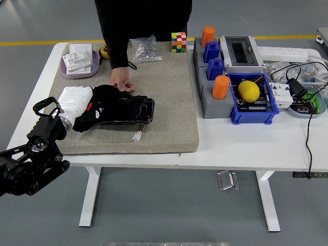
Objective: Pick the rag up,wipe the panel,place it on the desk
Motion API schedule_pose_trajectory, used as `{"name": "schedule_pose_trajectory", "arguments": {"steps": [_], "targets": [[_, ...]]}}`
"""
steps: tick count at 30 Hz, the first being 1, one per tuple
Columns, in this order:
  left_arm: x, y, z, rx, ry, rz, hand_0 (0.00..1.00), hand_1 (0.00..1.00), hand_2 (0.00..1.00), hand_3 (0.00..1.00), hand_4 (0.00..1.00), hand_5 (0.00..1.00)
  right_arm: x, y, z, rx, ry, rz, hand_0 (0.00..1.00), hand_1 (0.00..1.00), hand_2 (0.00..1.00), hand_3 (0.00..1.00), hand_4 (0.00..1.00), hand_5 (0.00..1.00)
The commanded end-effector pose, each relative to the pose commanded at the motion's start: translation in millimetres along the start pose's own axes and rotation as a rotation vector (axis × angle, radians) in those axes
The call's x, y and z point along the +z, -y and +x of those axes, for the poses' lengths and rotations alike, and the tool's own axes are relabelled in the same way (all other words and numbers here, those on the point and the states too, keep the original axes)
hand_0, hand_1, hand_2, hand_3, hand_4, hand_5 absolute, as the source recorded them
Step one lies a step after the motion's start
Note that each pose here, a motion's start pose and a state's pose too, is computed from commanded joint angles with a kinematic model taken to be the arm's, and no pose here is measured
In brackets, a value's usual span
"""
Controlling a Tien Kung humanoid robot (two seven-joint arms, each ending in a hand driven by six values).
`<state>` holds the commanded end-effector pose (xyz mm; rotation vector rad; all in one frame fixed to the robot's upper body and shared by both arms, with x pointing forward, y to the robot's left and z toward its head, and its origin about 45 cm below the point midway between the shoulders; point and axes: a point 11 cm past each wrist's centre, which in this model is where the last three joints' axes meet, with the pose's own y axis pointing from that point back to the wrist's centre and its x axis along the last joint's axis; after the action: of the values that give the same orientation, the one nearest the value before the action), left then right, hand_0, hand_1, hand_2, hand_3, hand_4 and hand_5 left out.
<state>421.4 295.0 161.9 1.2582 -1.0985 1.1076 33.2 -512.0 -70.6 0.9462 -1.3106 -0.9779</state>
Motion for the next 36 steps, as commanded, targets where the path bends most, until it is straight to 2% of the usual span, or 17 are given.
{"name": "schedule_pose_trajectory", "arguments": {"steps": [13, 22, 29, 36], "targets": [[-23.1, 1.5, 10.8, 0.031, 0.021, 0.050, 0.225, 0.126, 0.458, 0.411, 0.451, 0.002, -0.2, 0.3, -3.4, -0.008, 0.002, -0.009, 0.764, 0.725, 0.727, 0.591, 0.899, 0.566], [-53.3, 0.4, 15.8, 0.049, 0.026, 0.121, 0.225, 0.127, 0.459, 0.412, 0.452, 0.002, 1.0, 0.7, -5.0, -0.012, 0.005, -0.013, 0.764, 0.724, 0.727, 0.591, 0.899, 0.566], [-80.6, -2.9, 9.4, 0.046, 0.008, 0.196, 0.225, 0.126, 0.458, 0.411, 0.453, 0.002, 3.2, 1.3, -7.2, -0.017, 0.006, -0.017, 0.764, 0.724, 0.727, 0.591, 0.898, 0.565], [-87.5, -6.9, -2.3, 0.026, -0.033, 0.222, 0.225, 0.131, 0.458, 0.410, 0.453, 0.002, 3.4, 1.2, -6.9, -0.016, 0.007, -0.017, 0.763, 0.724, 0.726, 0.591, 0.898, 0.565]]}}
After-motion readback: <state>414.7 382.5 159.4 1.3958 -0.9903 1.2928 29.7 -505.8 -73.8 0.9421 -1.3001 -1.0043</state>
